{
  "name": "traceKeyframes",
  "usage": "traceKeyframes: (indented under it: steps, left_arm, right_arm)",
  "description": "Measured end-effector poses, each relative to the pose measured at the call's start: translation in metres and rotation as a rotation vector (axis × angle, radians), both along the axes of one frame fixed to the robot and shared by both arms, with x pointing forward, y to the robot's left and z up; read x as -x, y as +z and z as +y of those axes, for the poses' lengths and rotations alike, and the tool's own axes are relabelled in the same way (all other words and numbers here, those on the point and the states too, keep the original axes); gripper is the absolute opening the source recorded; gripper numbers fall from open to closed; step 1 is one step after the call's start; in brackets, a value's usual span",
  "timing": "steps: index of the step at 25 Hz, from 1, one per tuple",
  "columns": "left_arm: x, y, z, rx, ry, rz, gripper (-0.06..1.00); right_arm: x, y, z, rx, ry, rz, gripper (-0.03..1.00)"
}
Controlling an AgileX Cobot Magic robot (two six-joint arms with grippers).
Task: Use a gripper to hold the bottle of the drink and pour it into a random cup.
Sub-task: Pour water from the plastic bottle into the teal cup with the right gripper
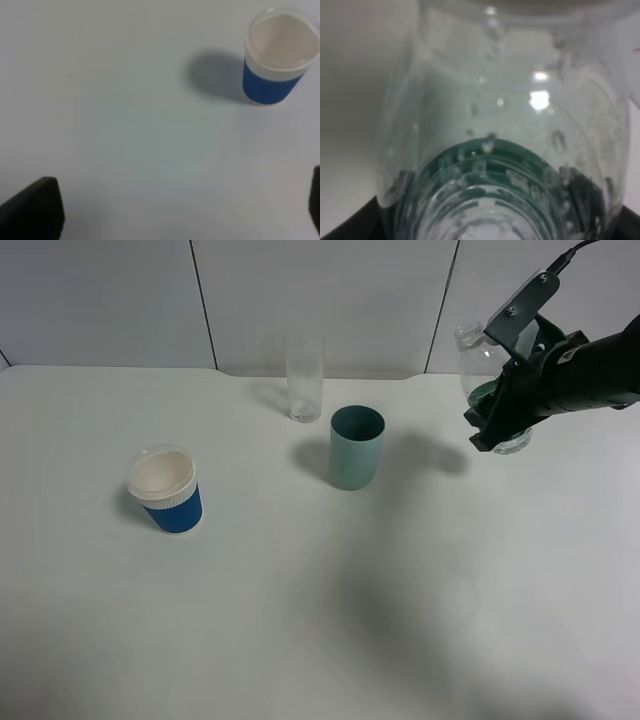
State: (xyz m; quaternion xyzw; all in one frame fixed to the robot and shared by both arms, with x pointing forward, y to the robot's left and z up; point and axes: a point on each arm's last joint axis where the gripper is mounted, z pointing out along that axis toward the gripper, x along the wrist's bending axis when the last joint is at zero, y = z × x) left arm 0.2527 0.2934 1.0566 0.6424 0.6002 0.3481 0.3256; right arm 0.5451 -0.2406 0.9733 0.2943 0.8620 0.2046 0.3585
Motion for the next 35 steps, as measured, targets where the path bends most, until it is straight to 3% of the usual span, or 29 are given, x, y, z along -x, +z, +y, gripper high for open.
traceKeyframes:
  steps: [6,12,15,23,35]
  left_arm:
    - [0.0,0.0,0.0,0.0,0.0,0.0,0.99]
    - [0.0,0.0,0.0,0.0,0.0,0.0,0.99]
    - [0.0,0.0,0.0,0.0,0.0,0.0,0.99]
    - [0.0,0.0,0.0,0.0,0.0,0.0,0.99]
    - [0.0,0.0,0.0,0.0,0.0,0.0,0.99]
  right_arm:
    - [0.0,0.0,0.0,0.029,0.025,-0.006,0.57]
    - [-0.002,0.003,0.001,-0.092,-0.067,-0.027,0.57]
    - [-0.002,0.003,0.002,-0.109,-0.067,-0.027,0.57]
    - [-0.003,0.004,-0.009,0.101,-0.104,0.041,0.57]
    - [-0.004,0.004,0.004,0.251,-0.051,0.027,0.57]
